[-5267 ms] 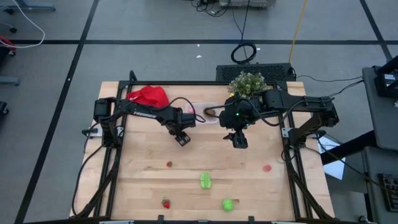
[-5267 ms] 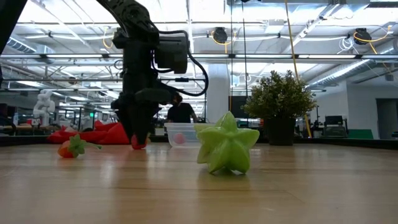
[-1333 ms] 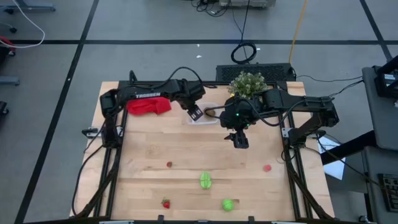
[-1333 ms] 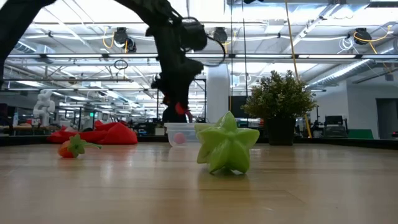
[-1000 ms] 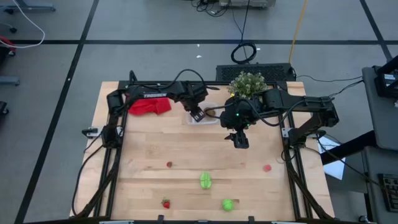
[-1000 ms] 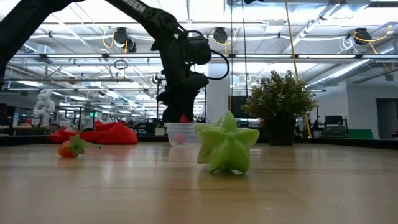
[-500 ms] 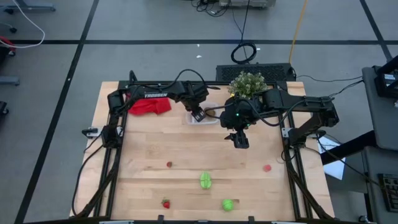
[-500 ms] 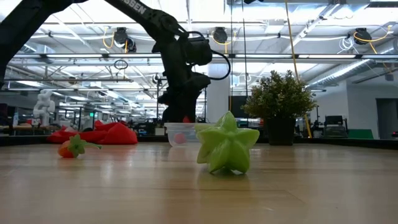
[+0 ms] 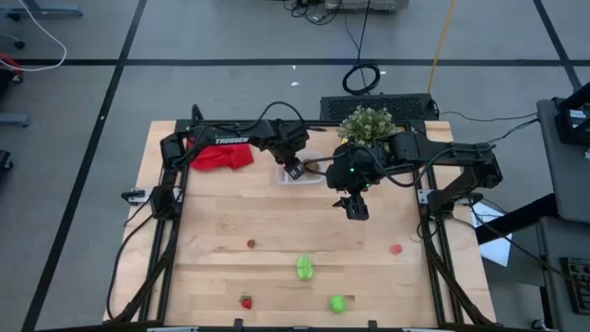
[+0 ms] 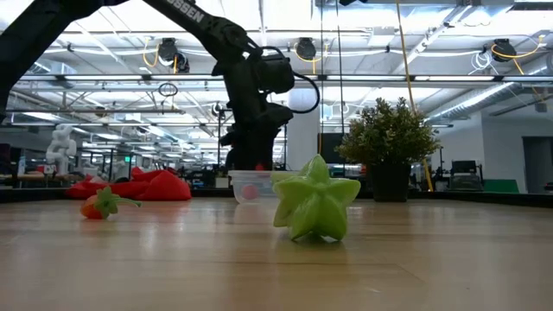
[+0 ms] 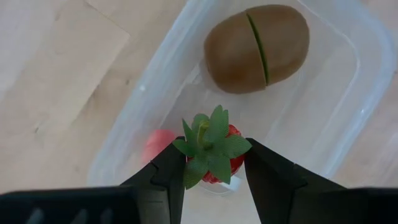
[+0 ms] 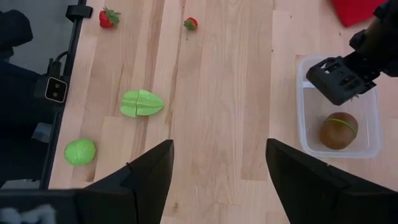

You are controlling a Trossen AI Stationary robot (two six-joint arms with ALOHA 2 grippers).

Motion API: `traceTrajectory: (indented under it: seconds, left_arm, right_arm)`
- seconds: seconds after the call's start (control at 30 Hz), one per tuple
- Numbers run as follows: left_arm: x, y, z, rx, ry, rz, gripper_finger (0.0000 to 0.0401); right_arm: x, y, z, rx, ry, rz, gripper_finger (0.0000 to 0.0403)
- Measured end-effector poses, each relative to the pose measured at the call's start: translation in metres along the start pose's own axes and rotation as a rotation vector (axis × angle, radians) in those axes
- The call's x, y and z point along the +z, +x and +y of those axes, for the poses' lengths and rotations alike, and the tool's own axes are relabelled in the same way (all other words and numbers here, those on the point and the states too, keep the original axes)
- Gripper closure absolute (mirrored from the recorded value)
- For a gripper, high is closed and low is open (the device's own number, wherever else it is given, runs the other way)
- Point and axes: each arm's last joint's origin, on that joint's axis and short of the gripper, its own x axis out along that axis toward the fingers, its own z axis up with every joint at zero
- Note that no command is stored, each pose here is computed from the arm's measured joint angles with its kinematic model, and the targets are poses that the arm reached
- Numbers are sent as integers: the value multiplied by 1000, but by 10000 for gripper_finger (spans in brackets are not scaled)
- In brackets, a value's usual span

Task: Pick and placing Produce into tupperware
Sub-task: Put the top strawberry into the bin

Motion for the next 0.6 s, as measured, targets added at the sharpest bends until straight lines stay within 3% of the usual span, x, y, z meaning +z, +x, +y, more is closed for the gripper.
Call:
traceTrajectory:
  seconds: [0.3, 0.6]
  left_arm:
    - [2, 5, 3, -39, -9, -1, 257]
    - [5, 4, 4, -55, -6, -22, 205]
  right_arm:
    - [0, 0, 0, 0, 8, 0, 156]
    - [0, 0, 0, 0, 8, 0, 156]
